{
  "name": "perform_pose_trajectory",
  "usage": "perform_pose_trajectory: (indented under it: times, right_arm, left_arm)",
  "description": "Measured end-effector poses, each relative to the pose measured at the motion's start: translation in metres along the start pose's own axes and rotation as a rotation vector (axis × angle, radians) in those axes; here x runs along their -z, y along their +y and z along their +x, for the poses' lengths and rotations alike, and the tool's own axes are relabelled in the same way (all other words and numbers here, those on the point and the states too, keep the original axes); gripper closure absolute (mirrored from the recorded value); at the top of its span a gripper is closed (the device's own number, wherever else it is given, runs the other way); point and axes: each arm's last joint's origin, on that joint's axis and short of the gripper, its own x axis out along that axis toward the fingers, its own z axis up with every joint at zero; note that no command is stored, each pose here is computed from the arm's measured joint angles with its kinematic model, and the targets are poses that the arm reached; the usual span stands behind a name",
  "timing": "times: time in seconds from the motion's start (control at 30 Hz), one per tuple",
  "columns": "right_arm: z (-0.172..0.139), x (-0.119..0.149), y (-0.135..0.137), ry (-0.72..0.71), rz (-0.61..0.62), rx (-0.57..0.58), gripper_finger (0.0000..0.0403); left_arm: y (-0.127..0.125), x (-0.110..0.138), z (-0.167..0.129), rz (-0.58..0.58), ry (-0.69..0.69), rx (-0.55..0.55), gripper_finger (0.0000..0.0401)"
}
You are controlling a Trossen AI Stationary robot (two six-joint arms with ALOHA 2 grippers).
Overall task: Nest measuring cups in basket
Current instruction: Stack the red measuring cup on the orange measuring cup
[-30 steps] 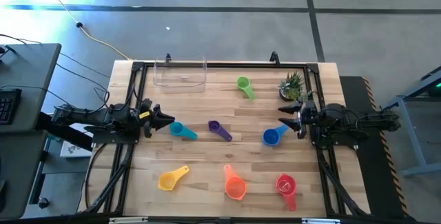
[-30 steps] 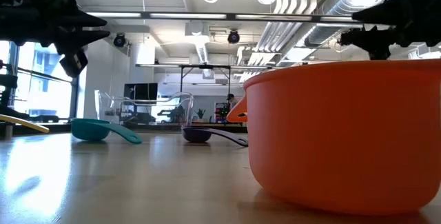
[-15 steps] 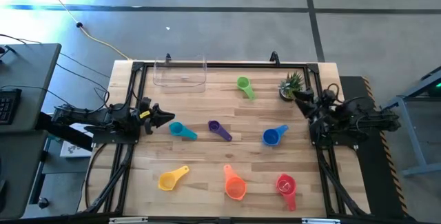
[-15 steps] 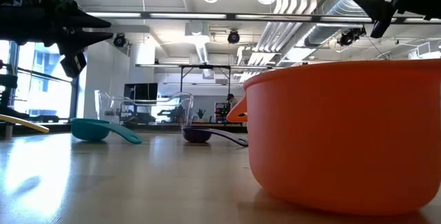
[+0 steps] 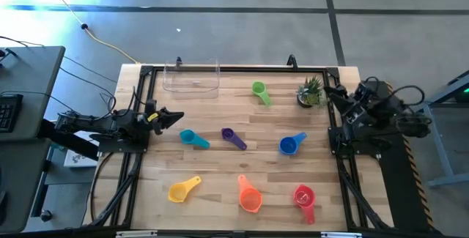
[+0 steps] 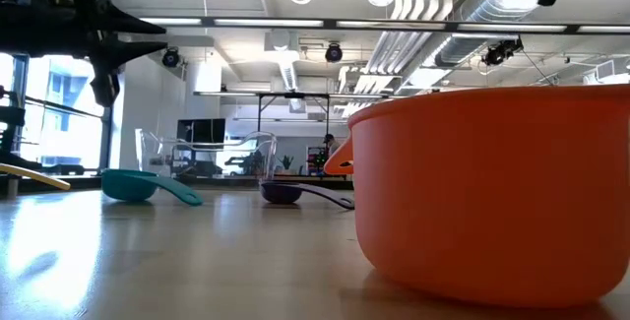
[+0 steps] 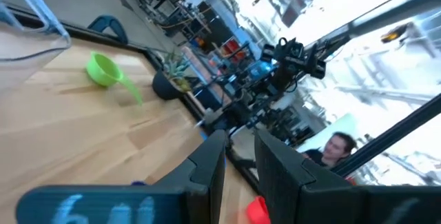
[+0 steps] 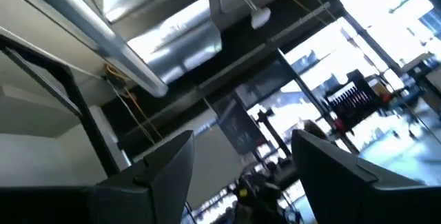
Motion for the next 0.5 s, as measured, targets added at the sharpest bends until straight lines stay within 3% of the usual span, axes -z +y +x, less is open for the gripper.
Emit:
perform_pose_trajectory:
  times: [0.23,0.5]
  right_arm:
    - [0.036,-0.01,0.018,0.275,0.151,0.216,0.0169]
    - [0.091,0.025,0.025,0.678,0.279,0.452,0.0169]
  left_arm:
    - [-0.002,-0.002,0.0,-0.013,-0.02,0.023,0.033]
    - [-0.003,-0.002,0.0,-0.015,-0.024,0.026,0.033]
